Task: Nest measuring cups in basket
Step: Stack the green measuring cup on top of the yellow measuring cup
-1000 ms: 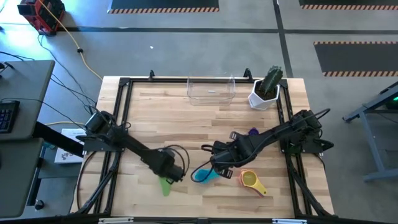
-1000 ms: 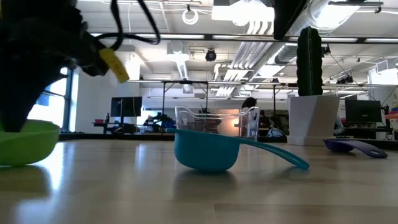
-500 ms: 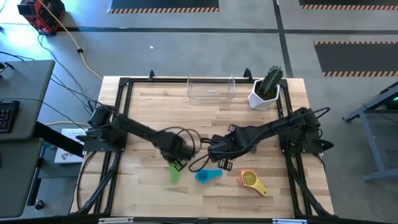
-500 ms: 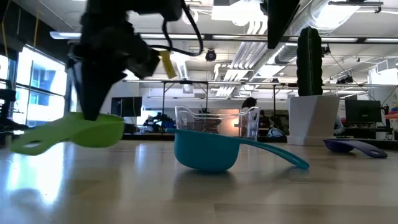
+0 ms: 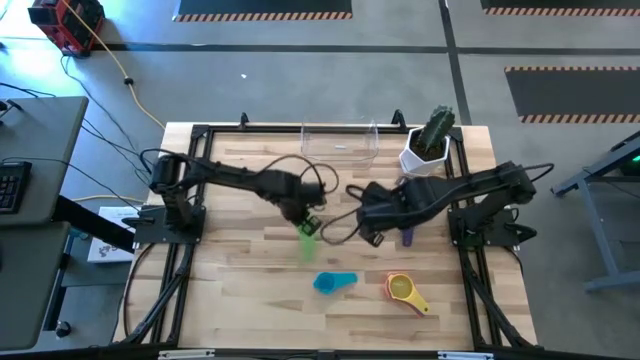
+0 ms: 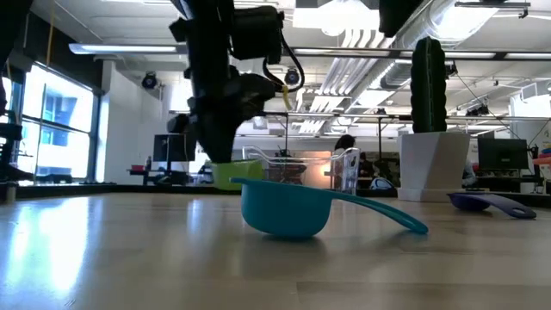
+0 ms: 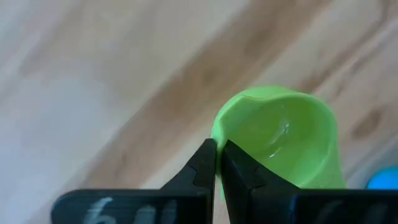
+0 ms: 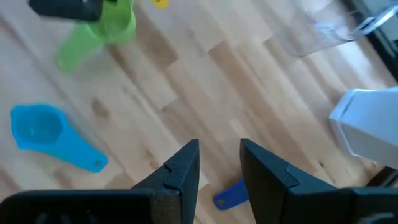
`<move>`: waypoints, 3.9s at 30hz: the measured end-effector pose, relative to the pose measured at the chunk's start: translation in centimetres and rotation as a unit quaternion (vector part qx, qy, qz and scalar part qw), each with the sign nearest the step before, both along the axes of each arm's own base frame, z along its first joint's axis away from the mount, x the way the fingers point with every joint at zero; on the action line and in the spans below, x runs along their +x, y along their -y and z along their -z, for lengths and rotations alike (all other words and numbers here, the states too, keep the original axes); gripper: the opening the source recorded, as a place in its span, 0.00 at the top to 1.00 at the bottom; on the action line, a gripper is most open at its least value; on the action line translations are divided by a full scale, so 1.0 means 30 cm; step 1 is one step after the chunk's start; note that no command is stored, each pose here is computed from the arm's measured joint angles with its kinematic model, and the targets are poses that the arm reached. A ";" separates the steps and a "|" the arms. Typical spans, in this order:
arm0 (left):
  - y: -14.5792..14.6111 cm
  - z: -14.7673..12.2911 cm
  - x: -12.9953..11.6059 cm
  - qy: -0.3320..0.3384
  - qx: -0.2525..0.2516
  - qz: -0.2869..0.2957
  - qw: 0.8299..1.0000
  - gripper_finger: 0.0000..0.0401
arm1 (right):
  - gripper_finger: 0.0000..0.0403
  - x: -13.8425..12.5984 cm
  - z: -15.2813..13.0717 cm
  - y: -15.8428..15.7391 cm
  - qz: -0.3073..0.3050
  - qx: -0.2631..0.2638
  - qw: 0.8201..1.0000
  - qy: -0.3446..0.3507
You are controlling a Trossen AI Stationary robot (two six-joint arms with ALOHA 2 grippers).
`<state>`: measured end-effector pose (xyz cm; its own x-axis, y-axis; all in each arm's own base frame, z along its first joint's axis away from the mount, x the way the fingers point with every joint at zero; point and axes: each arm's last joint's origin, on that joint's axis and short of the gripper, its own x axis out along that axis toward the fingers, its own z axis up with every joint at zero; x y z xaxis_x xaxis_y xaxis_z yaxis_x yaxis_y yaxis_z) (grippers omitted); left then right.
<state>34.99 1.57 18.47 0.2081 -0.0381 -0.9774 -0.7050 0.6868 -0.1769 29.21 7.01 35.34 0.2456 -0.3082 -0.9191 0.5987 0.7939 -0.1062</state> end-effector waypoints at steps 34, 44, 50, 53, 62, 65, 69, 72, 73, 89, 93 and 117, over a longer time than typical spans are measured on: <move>-0.138 0.041 0.029 0.036 -0.034 -0.005 0.999 0.95 | 0.73 -0.017 -0.019 0.102 0.067 -0.020 0.998 -0.006; -0.140 0.039 0.037 0.051 -0.024 0.025 0.998 0.95 | 0.73 -0.017 -0.019 0.102 0.079 -0.017 0.997 -0.001; -0.140 0.039 0.037 0.052 -0.019 0.043 0.998 0.95 | 0.73 -0.017 -0.019 0.102 0.084 -0.015 0.996 0.001; -0.140 0.039 0.036 0.052 -0.016 0.053 0.997 0.95 | 0.73 -0.017 -0.019 0.102 0.085 -0.015 0.996 0.001; -0.143 0.039 0.036 0.052 -0.014 0.055 0.997 0.95 | 0.73 -0.009 -0.020 0.100 0.095 -0.009 0.995 0.017; -0.139 0.039 0.036 0.052 -0.014 0.057 0.997 0.94 | 0.73 -0.009 -0.020 0.100 0.097 -0.007 0.995 0.018; -0.133 0.040 0.037 0.052 -0.018 0.060 0.997 0.90 | 0.73 -0.009 -0.019 0.098 0.096 0.003 0.995 0.015; -0.132 0.040 0.037 0.052 -0.017 0.059 0.997 0.85 | 0.73 -0.009 -0.019 0.098 0.095 0.004 0.995 0.015; -0.132 0.040 0.037 0.052 -0.018 0.054 0.997 0.84 | 0.73 -0.009 -0.019 0.098 0.096 0.004 0.995 0.015; -0.186 -0.079 -0.039 0.074 -0.070 0.054 0.993 0.81 | 0.73 0.031 -0.028 0.091 0.128 0.033 0.987 0.089; -0.193 -0.134 -0.091 0.060 -0.052 0.071 0.994 0.81 | 0.73 0.054 -0.036 0.095 0.126 0.025 0.984 0.127; -0.193 -0.499 -0.473 0.096 0.116 0.081 0.985 0.81 | 0.59 0.291 0.100 0.209 0.036 0.015 0.987 0.155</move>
